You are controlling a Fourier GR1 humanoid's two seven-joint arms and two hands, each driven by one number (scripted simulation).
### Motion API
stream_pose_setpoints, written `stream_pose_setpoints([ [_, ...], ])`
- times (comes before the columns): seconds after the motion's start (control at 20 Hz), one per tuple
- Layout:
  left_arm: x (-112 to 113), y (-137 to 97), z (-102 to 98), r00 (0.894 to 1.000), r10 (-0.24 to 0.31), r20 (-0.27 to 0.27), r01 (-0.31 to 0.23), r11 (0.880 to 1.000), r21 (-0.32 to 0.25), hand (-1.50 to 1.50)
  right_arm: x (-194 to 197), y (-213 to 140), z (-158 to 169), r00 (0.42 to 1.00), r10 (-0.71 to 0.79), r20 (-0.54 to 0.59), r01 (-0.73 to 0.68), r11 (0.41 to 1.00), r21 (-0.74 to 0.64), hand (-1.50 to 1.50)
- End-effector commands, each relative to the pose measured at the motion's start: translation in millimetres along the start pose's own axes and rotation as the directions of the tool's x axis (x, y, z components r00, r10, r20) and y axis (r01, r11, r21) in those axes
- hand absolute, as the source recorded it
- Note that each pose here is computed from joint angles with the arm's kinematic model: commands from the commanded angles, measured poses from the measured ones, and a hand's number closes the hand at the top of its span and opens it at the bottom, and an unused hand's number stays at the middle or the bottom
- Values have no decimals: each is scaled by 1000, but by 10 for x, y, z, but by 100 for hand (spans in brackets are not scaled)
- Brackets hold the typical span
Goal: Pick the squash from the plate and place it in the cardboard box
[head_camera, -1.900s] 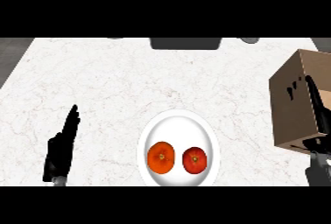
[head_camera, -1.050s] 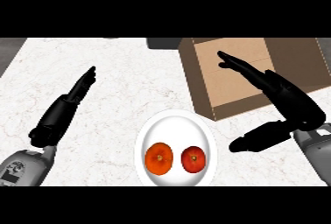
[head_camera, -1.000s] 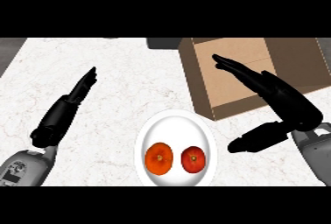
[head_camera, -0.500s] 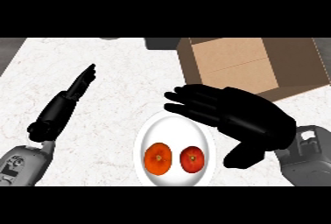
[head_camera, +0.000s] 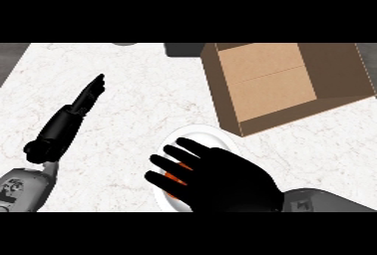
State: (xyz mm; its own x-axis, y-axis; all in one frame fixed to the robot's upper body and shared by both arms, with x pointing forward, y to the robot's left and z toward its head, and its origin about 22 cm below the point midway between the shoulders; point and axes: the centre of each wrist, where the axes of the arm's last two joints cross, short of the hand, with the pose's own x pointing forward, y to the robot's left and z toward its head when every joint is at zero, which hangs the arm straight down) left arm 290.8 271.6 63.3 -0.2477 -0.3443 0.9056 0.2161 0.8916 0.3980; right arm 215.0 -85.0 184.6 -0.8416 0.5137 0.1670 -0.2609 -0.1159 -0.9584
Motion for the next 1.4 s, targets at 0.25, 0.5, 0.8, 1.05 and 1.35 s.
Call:
stream_pose_setpoints([
  [0.25, 24, 0, -23, 1000, -8, -4, 8, 1000, 7, 0, 521, 209, -181, 994, 32, -101, -19, 992, 127, -150],
  [0.5, -52, -47, 82, 1000, -19, 13, 19, 1000, -5, 0, 500, 335, -432, 991, 34, -133, -14, 989, 149, -150],
  [0.8, 137, -59, -188, 1000, 3, -7, -3, 1000, 0, 0, 644, 270, -473, 980, 64, -190, -51, 996, 73, -150],
  [1.05, -32, -71, -13, 1000, 7, -5, -7, 1000, -12, 0, 480, 464, -480, 977, 112, -180, -92, 989, 116, -150],
  [1.35, 52, -35, -66, 1000, 0, 8, 0, 1000, 9, 0, 350, 557, -514, 965, 134, -225, -106, 985, 136, -150],
])
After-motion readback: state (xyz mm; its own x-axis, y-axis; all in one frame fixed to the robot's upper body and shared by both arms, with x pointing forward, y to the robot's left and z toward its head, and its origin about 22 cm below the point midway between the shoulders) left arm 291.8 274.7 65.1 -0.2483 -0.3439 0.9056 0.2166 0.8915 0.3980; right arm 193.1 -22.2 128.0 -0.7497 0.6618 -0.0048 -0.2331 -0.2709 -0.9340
